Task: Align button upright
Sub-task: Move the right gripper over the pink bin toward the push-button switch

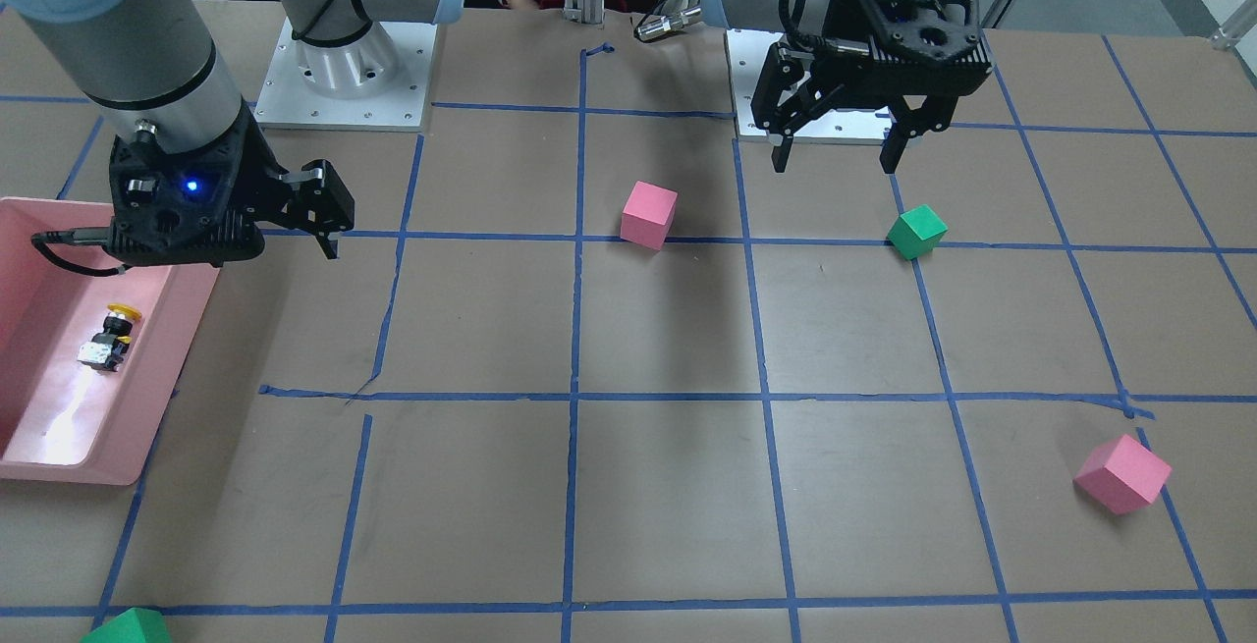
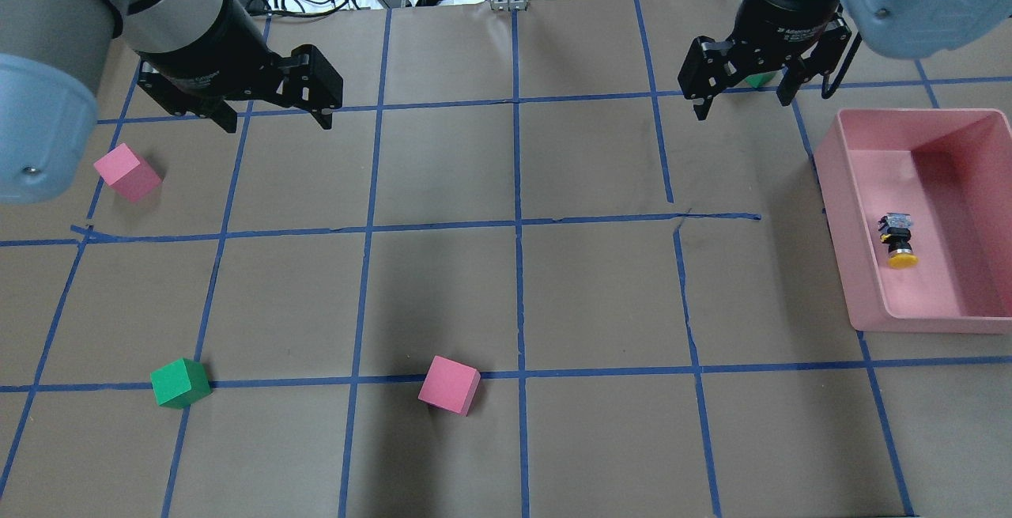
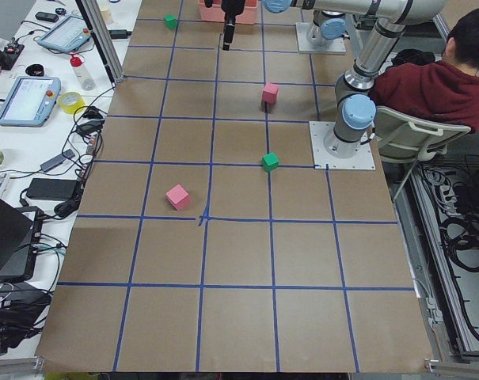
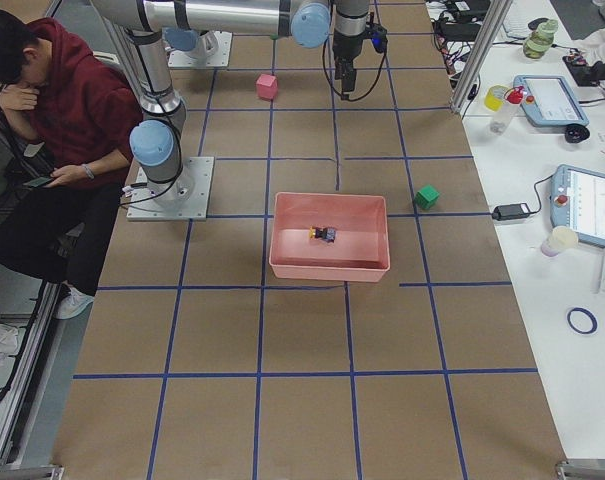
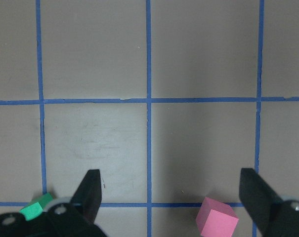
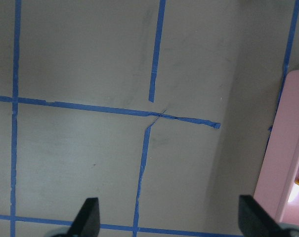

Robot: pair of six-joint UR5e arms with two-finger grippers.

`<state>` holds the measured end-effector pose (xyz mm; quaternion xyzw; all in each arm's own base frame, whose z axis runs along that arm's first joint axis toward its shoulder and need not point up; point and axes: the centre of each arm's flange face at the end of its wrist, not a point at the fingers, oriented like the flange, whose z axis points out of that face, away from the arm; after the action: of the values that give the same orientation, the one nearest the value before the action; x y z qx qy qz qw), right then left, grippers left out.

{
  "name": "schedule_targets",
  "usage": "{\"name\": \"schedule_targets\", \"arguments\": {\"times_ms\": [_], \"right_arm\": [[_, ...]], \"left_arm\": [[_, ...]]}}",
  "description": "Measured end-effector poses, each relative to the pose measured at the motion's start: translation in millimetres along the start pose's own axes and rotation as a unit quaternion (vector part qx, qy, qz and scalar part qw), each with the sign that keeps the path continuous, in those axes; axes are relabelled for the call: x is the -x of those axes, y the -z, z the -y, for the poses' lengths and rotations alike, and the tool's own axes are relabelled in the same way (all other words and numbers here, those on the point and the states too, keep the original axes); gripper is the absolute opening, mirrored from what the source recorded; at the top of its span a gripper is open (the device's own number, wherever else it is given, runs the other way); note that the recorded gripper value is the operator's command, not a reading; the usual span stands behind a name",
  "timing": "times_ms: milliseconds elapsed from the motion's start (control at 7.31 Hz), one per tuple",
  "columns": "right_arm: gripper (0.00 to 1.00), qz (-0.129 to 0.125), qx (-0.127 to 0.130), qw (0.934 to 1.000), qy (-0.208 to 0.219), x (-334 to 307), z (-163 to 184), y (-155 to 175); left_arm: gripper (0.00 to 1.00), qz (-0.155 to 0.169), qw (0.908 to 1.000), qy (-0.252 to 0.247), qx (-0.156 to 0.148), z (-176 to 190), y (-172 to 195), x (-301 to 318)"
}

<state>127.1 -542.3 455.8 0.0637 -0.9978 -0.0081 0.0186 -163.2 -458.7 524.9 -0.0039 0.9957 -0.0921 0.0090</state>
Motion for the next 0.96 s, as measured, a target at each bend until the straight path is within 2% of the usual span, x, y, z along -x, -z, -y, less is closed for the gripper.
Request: {"name": "schedule_targets", "arguments": {"times_ms": [411,958], "right_arm": [[1.0,0.0,0.009,1.0,-0.002,-3.3,6.6,-12.4],[1.0,-0.011,0.007,0.9999,-0.005,-8.8,4.3,-9.0]], "left_arm": [[1.0,0.0,1.0,0.0,0.0,-6.5,-0.4,0.2],[1.0,0.001,1.0,0.0,0.003,-7.2,-2.4,1.3]]}}
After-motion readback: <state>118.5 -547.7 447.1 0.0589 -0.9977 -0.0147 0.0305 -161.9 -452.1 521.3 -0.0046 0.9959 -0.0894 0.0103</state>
